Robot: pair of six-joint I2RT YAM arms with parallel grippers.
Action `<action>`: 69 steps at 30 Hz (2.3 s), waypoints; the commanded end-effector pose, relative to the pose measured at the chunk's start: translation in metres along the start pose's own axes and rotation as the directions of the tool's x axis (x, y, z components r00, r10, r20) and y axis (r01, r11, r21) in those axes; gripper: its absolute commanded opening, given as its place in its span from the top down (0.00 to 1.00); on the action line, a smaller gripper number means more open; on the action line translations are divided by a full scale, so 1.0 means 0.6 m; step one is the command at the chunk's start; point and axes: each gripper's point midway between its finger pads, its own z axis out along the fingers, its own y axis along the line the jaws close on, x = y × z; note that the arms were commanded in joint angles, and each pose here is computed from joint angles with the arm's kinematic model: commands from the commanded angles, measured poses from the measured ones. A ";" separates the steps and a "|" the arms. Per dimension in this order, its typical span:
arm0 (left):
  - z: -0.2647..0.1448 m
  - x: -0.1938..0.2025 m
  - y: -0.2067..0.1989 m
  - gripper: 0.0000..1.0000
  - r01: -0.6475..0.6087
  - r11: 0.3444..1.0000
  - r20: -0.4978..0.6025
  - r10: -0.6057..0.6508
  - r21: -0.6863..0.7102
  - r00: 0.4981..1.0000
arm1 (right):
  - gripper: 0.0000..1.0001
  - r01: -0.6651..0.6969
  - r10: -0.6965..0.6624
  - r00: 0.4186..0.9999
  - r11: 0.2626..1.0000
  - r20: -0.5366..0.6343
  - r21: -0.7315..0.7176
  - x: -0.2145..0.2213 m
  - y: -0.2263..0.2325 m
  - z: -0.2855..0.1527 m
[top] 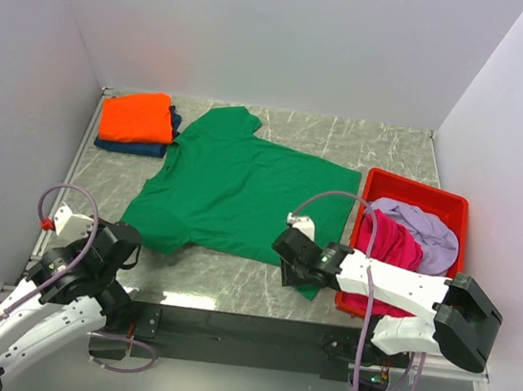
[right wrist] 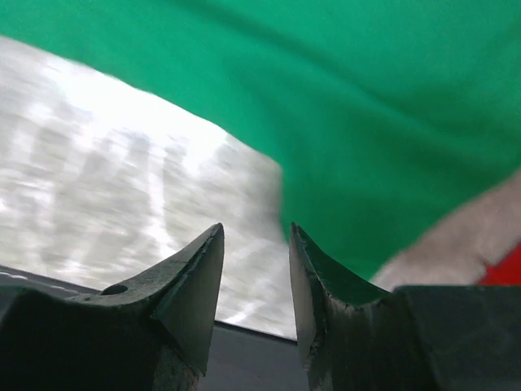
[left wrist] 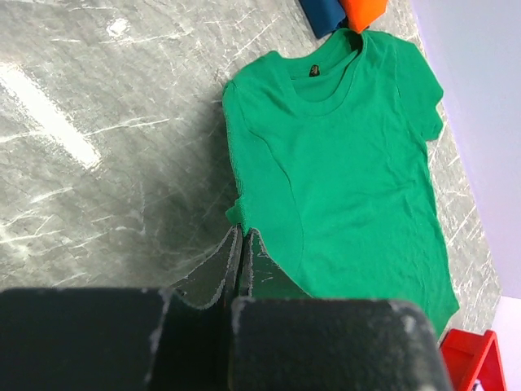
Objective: Fold and stack the t-shirts
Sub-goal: Fold the tshirt
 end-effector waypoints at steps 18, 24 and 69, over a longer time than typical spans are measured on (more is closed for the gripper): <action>-0.020 -0.037 -0.021 0.99 0.059 0.994 0.035 -0.062 0.091 0.997 | 0.51 -0.124 0.147 0.979 0.979 -0.140 0.160 0.117 -0.079 0.021; -0.025 -0.044 -0.024 0.99 0.066 0.992 0.038 -0.071 0.107 0.997 | 0.51 -0.123 0.149 0.973 0.981 -0.174 0.149 0.130 -0.078 0.017; 0.039 0.051 -0.174 0.99 -0.398 0.896 0.051 0.396 0.199 0.917 | 1.00 0.061 -0.049 0.993 0.991 -0.103 0.115 0.023 -0.050 -0.048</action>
